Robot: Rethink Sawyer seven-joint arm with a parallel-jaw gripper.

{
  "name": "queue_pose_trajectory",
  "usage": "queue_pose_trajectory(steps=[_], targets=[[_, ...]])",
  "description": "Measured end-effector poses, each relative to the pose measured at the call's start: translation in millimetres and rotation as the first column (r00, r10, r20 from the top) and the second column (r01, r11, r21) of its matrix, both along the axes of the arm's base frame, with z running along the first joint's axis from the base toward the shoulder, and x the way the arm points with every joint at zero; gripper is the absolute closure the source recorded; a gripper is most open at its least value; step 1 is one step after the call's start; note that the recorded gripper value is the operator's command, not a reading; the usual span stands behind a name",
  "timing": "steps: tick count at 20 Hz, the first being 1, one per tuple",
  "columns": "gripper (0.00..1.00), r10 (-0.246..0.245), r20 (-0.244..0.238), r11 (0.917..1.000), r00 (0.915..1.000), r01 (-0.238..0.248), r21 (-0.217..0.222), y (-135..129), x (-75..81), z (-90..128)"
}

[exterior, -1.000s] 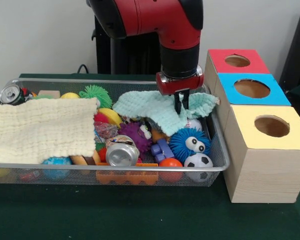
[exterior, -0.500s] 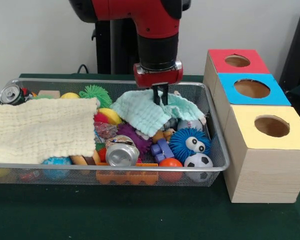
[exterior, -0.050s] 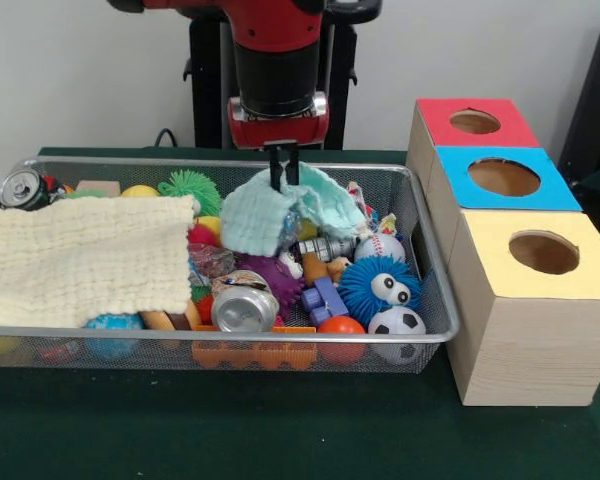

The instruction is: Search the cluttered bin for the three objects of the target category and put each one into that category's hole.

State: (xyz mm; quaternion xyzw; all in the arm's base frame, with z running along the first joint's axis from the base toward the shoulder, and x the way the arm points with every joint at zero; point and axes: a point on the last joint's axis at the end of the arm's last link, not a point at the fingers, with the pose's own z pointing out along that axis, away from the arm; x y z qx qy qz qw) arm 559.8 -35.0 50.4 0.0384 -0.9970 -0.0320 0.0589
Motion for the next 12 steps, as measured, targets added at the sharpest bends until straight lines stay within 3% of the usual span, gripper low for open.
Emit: queue_pose_trajectory(steps=[5,12], targets=[[1.00,-0.013,-0.038,0.9999,0.9992,0.014,0.007,-11,-1.6,6],[1.00,-0.026,-0.029,0.9993,0.9992,0.027,0.026,-18,4.8,10]])
